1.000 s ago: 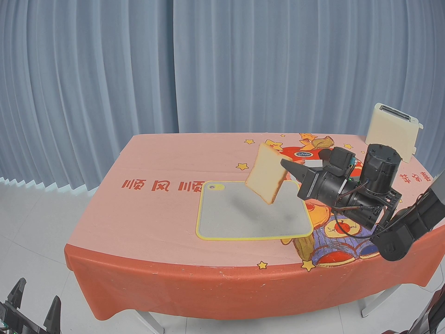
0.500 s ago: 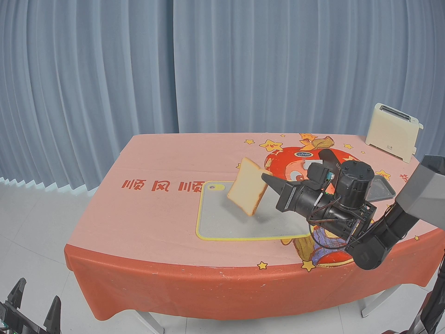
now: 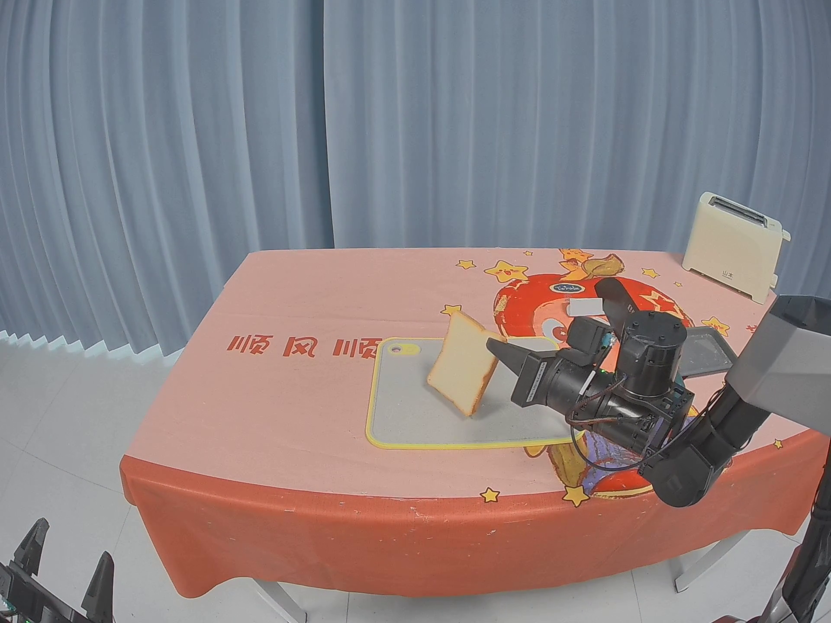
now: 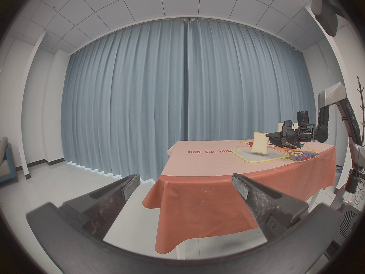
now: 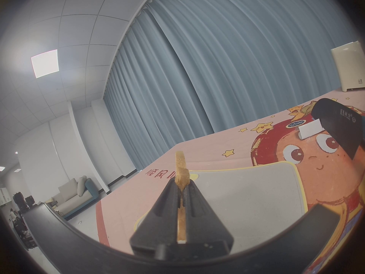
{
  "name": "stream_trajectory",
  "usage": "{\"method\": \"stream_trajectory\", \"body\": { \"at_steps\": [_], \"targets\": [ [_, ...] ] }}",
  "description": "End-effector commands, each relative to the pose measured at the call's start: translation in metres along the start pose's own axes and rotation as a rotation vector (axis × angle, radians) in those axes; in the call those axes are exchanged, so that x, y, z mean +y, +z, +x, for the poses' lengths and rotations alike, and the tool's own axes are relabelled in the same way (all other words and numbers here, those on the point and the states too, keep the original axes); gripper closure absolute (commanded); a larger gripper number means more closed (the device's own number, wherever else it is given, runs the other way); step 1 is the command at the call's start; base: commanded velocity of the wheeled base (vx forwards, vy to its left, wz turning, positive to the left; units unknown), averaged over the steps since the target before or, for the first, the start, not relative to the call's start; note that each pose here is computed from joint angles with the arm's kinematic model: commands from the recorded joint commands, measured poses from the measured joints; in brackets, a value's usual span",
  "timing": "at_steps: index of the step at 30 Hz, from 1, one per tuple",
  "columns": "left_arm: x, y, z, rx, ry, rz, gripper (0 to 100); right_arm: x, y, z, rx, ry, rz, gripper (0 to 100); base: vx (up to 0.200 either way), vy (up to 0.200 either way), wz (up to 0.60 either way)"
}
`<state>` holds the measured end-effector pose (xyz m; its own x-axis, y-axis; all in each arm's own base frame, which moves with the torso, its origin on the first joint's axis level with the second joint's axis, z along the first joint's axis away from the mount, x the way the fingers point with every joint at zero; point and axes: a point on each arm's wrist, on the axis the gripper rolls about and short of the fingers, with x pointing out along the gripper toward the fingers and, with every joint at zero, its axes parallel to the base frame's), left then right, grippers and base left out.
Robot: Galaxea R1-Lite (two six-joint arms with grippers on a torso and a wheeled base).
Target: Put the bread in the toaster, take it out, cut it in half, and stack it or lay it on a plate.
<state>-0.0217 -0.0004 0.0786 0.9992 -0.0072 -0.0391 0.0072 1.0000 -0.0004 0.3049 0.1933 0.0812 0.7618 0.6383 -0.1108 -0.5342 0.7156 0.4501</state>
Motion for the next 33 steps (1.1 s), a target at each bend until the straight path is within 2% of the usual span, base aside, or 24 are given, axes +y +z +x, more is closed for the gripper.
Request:
{"method": "stream_trajectory", "body": {
  "at_steps": [1, 17, 18, 24, 33],
  "targets": [
    [0.0, -0.0023, 0.0008, 0.01, 0.001, 0.0, 0, -0.0001, -0.0007, 0.0005, 0.003, 0.002, 0.0, 100, 0.0, 0.0, 0.0],
    [0.0, -0.0023, 0.0008, 0.01, 0.0, 0.0, 0, 0.0021, -0.0022, 0.001, 0.005, 0.007, -0.004, 100, 0.0, 0.0, 0.0],
    [0.0, -0.0023, 0.0008, 0.01, 0.0, 0.0, 0, 0.0021, -0.0022, 0.001, 0.005, 0.007, -0.004, 0, 0.0, 0.0, 0.0],
    [0.0, -0.0023, 0.0008, 0.01, 0.0, 0.0, 0, 0.0013, -0.0038, 0.0016, 0.01, 0.003, -0.003, 0, 0.0, 0.0, 0.0],
    [0.0, -0.0023, 0.0008, 0.01, 0.001, 0.0, 0, 0.0039, -0.0062, 0.0021, 0.023, -0.064, -0.004, 0, 0.0, 0.0, 0.0]
  ]
}}
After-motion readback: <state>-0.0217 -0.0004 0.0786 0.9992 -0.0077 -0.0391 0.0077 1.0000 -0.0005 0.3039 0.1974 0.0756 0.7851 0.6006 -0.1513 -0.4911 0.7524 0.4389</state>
